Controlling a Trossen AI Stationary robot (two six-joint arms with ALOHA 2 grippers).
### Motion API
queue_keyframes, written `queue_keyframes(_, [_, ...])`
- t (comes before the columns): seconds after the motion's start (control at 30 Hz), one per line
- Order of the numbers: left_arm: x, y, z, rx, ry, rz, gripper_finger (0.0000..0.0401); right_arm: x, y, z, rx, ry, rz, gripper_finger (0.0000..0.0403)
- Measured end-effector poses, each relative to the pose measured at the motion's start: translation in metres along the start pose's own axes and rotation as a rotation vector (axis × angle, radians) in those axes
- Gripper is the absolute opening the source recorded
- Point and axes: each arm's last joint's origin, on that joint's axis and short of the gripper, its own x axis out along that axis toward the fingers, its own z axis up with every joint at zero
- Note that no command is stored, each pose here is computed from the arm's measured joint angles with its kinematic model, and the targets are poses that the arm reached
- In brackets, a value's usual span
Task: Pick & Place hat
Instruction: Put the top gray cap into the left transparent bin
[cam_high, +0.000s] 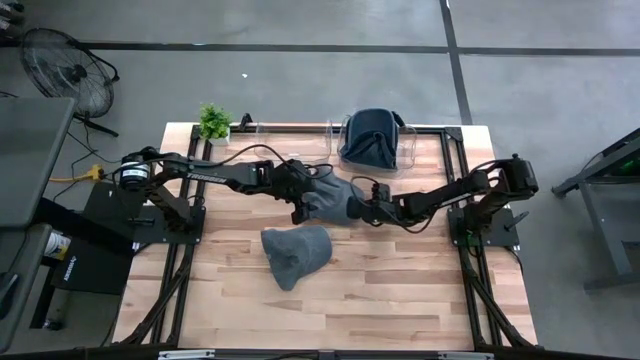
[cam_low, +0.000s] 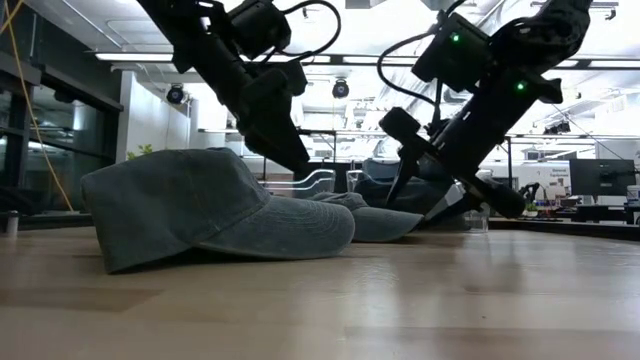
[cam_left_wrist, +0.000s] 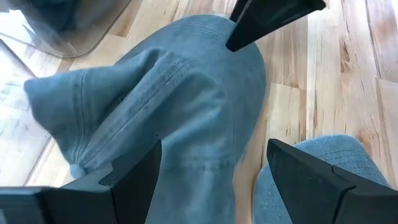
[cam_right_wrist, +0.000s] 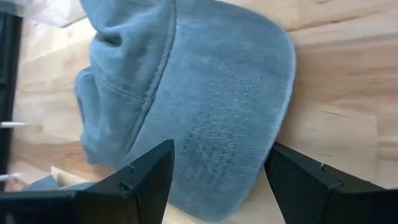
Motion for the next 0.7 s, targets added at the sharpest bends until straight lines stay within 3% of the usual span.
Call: queue_keyframes(0.7, [0.0, -0.0001, 0.0, -0.049, 0.0, -0.002, 0.0289, 0.0, 0.0102, 0.0004, -0.086, 0.03, 0.102, 0.0162])
